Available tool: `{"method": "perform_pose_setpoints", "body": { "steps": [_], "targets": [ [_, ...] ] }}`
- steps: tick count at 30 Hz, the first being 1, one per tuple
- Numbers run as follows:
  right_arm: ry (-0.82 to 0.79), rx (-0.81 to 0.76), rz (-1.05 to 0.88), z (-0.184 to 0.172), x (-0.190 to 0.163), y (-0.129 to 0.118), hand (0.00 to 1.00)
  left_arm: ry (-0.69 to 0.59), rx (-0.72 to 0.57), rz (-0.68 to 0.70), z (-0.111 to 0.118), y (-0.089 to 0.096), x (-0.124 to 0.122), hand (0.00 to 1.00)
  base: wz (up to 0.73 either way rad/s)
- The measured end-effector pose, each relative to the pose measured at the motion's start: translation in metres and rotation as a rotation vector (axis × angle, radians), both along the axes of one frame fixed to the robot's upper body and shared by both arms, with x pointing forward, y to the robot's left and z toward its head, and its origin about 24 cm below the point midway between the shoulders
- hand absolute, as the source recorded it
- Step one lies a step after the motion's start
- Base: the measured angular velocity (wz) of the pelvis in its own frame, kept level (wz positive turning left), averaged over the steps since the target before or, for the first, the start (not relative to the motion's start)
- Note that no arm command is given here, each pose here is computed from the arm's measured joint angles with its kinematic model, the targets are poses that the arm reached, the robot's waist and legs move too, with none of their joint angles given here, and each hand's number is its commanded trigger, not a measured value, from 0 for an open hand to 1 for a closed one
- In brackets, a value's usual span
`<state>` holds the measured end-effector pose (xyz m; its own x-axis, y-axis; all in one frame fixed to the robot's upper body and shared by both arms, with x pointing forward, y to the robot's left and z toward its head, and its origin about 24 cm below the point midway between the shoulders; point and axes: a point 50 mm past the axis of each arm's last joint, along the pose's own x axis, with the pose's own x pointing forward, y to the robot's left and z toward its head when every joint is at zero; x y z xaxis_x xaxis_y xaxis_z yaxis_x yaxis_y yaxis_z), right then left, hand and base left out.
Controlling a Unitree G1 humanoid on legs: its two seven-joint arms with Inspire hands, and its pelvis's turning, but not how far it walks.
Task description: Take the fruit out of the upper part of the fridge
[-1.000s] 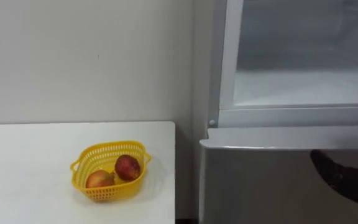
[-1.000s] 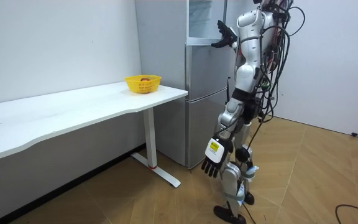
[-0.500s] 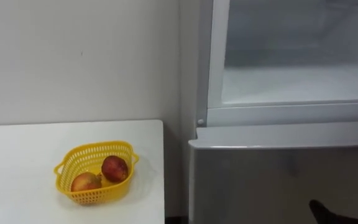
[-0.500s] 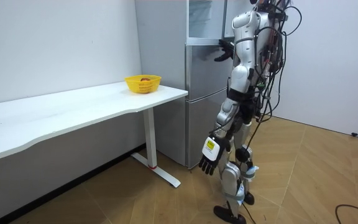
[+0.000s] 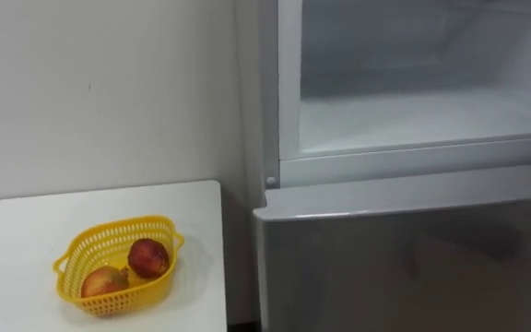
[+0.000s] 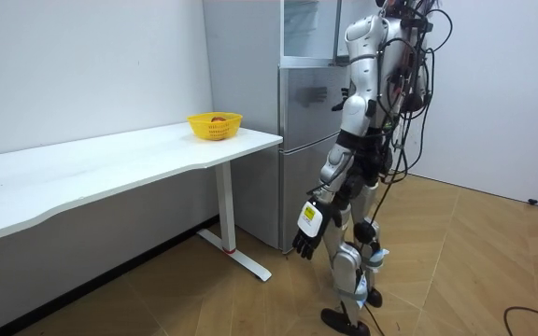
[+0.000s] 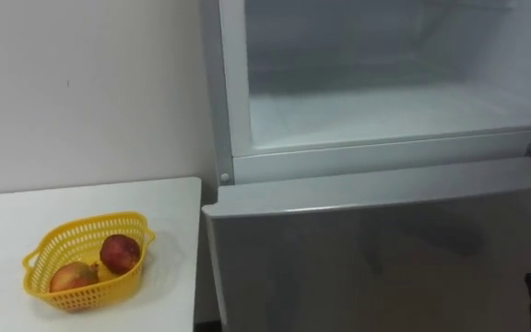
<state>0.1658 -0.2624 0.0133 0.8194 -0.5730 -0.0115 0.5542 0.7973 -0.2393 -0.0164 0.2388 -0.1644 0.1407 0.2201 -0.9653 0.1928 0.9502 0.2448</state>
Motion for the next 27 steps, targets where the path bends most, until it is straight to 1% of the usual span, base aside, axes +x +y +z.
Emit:
{"method": "perform_pose_setpoints", "body": {
  "steps": [3, 5, 8, 11, 13, 17, 19, 21, 22, 23, 25, 27],
  "targets": [
    [0.055, 0.061, -0.055, -0.015, -0.006, -0.006, 0.0, 0.006, 0.001, 0.002, 0.0, 0.0, -0.001, 0.0, 0.02],
    [0.066, 0.082, -0.09, -0.019, -0.009, -0.008, 0.0, 0.007, 0.001, 0.003, 0.0, 0.0, -0.001, 0.0, -0.02],
    [0.047, 0.069, -0.172, -0.016, -0.013, -0.018, 0.0, 0.004, 0.002, 0.006, 0.0, 0.001, 0.0, 0.0, 0.0],
    [-0.009, 0.121, -0.316, -0.01, -0.019, -0.035, 0.0, -0.008, 0.005, 0.005, 0.001, 0.001, 0.0, 0.0, 0.01],
    [-0.064, 0.16, -0.436, -0.005, -0.024, -0.049, 0.0, -0.018, 0.008, 0.01, 0.002, 0.001, 0.0, 0.0, 0.0],
    [-0.164, 0.257, -0.598, 0.006, -0.029, -0.07, 0.0, -0.02, 0.015, 0.024, 0.003, 0.005, -0.001, 0.0, -0.01],
    [-0.256, 0.334, -0.679, 0.018, -0.034, -0.08, 0.0, -0.046, 0.021, 0.042, 0.005, 0.007, 0.002, 0.0, -0.05],
    [-0.335, 0.408, -0.725, 0.026, -0.038, -0.087, 0.0, -0.057, 0.027, 0.051, 0.006, 0.01, 0.002, 0.0, -0.05],
    [-0.392, 0.472, -0.749, 0.03, -0.041, -0.093, 0.0, -0.06, 0.028, 0.052, 0.006, 0.011, 0.002, 0.0, 0.0],
    [-0.419, 0.515, -0.76, 0.031, -0.042, -0.096, 0.0, -0.062, 0.028, 0.051, 0.006, 0.011, 0.002, 0.0, 0.0],
    [-0.497, 0.653, -0.789, 0.033, -0.045, -0.104, 0.0, -0.078, 0.033, 0.059, 0.007, 0.013, 0.003, 0.0, 0.0],
    [-0.529, 0.708, -0.789, 0.033, -0.047, -0.106, 0.0, -0.086, 0.034, 0.067, 0.008, 0.014, 0.004, 0.0, -0.02]
  ]
}}
